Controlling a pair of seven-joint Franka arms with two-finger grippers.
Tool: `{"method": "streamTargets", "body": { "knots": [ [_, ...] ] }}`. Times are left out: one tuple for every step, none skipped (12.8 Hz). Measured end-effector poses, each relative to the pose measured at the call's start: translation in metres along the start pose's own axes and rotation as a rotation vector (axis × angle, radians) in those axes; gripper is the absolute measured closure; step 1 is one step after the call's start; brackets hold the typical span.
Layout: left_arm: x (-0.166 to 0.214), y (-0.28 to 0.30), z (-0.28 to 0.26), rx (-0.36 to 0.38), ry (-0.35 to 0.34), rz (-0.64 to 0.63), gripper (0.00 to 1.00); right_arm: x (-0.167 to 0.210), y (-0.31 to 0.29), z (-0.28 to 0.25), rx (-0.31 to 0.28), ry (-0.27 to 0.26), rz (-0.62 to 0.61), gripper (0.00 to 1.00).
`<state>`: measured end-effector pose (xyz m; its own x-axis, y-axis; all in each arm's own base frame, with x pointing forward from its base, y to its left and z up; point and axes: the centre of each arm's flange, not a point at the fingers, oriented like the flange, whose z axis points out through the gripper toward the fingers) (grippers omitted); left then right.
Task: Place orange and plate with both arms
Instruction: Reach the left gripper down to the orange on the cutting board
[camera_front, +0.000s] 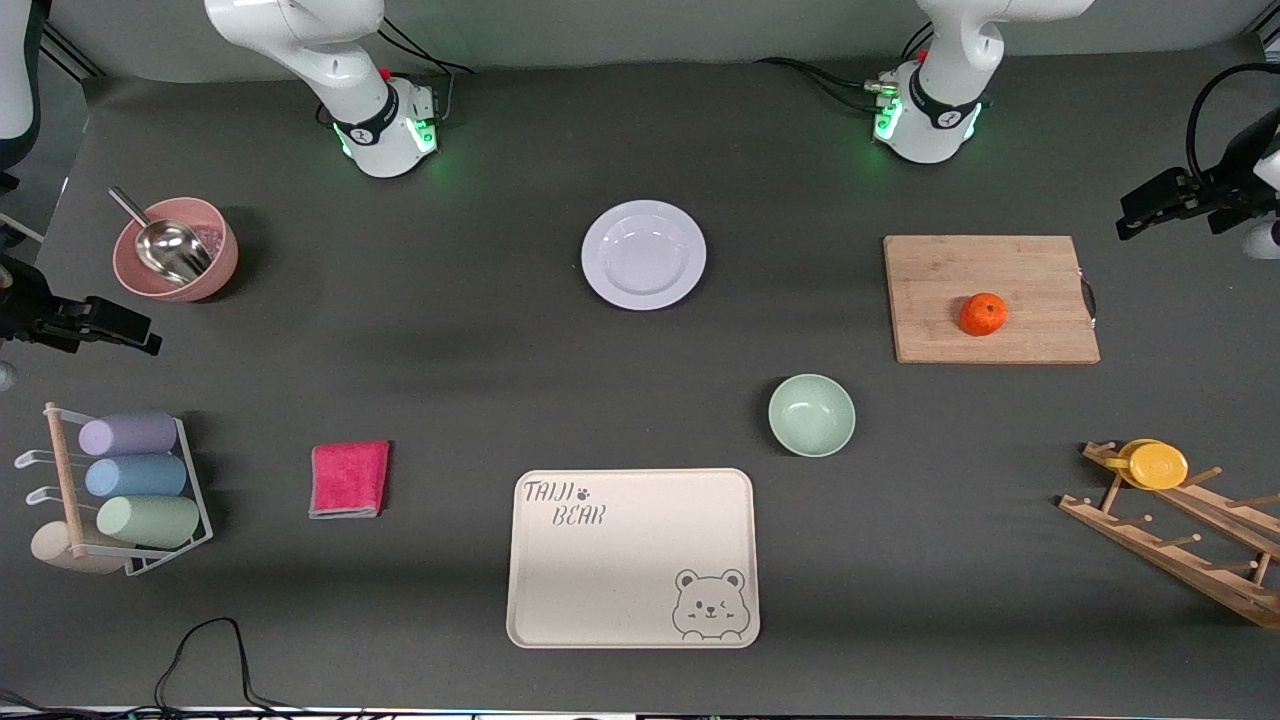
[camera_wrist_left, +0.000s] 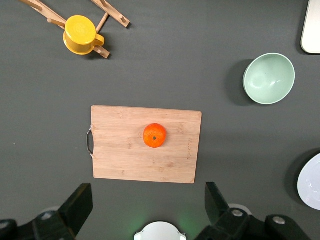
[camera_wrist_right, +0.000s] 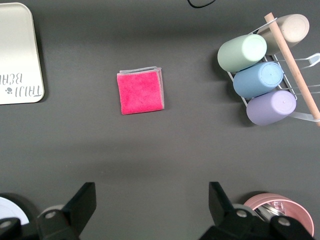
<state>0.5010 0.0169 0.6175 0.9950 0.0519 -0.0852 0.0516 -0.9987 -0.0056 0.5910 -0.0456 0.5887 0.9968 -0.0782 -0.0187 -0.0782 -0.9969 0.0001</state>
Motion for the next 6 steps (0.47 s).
{"method": "streamTargets", "body": {
  "knots": [
    [0.000, 0.000, 0.000, 0.000, 0.000, 0.000, 0.00, 0.000, 0.000, 0.000, 0.000, -0.003, 0.000, 0.00],
    [0.000, -0.001, 0.000, 0.000, 0.000, -0.001, 0.00, -0.001, 0.000, 0.001, 0.000, -0.009, 0.000, 0.00],
    [0.000, -0.002, 0.000, 0.000, -0.001, -0.003, 0.00, -0.002, 0.000, 0.000, 0.000, -0.012, 0.000, 0.00],
    [0.001, -0.004, 0.002, -0.001, -0.004, -0.008, 0.00, -0.003, 0.001, -0.001, 0.001, -0.013, 0.001, 0.00],
    [0.002, -0.010, 0.006, -0.003, -0.013, -0.018, 0.00, -0.005, 0.001, -0.003, 0.001, -0.011, 0.001, 0.00],
    [0.004, -0.016, 0.016, -0.005, -0.024, -0.021, 0.00, -0.006, 0.001, -0.005, 0.002, -0.008, 0.002, 0.00]
  ]
}}
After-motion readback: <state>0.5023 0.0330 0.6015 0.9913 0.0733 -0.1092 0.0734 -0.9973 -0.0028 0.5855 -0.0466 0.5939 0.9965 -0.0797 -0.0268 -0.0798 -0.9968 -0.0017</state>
